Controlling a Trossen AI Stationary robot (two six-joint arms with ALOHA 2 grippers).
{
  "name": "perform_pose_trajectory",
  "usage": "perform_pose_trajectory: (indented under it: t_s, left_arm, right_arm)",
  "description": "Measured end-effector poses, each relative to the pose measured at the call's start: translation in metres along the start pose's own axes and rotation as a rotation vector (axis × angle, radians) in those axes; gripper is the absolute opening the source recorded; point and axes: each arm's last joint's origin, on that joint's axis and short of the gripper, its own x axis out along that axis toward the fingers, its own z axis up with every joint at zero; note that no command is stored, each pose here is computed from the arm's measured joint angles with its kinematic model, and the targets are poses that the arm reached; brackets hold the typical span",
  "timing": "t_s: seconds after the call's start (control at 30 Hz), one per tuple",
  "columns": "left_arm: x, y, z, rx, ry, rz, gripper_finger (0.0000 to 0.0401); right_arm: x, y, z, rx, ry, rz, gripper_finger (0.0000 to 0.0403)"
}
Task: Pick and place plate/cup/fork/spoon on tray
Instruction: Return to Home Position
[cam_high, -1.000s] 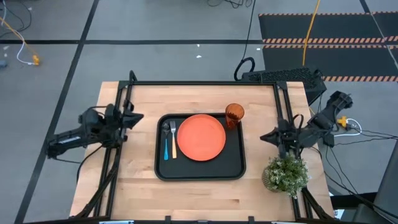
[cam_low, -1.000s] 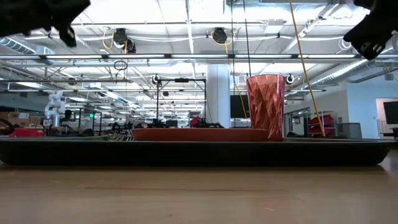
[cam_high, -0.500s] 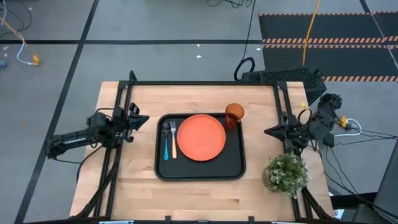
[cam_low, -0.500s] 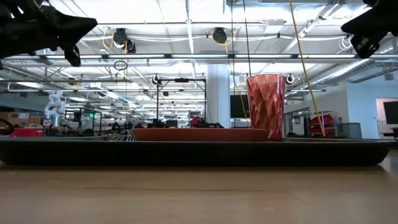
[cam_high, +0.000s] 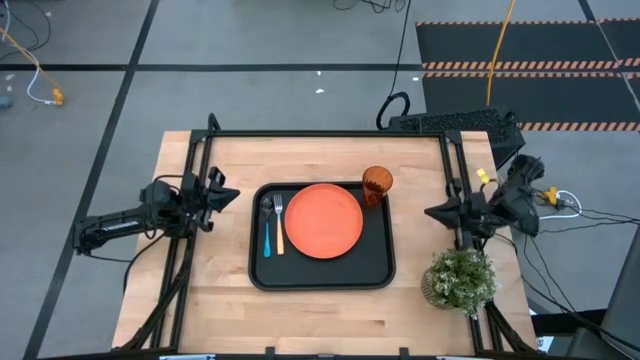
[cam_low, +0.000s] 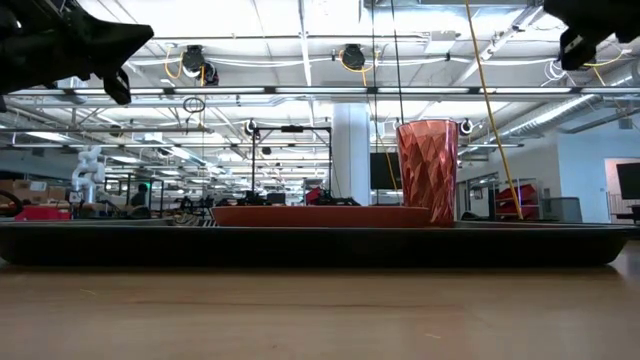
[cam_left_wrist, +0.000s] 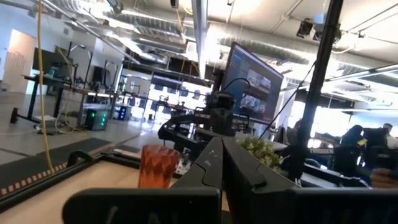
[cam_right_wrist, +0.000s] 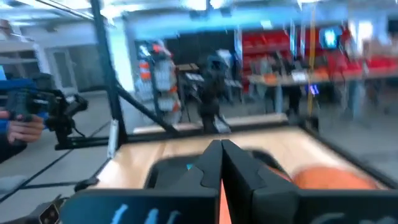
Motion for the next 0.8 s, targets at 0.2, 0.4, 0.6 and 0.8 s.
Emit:
perform_pose_trajectory:
  t_s: [0.2, 0.4, 0.6, 0.8]
  left_arm:
    - [0.0, -0.001, 0.0, 0.004, 0.011, -0.036, 0.0007]
    - [0.0, -0.001, -0.002, 0.042, 0.026, -0.047, 0.0016]
    - [0.0, 0.0, -0.003, 0.099, 0.042, -0.038, 0.0013]
    - [0.0, 0.0, -0.004, 0.11, 0.043, -0.038, 0.0014]
  right_arm:
    - [0.01, 0.009, -0.032, -0.074, -0.076, 0.014, 0.0]
    - [0.011, 0.013, -0.038, 0.025, -0.217, 0.111, 0.0]
    - [0.012, 0.014, -0.044, 0.031, -0.159, 0.121, 0.0]
    - [0.014, 0.014, -0.056, 0.083, -0.059, 0.115, 0.0]
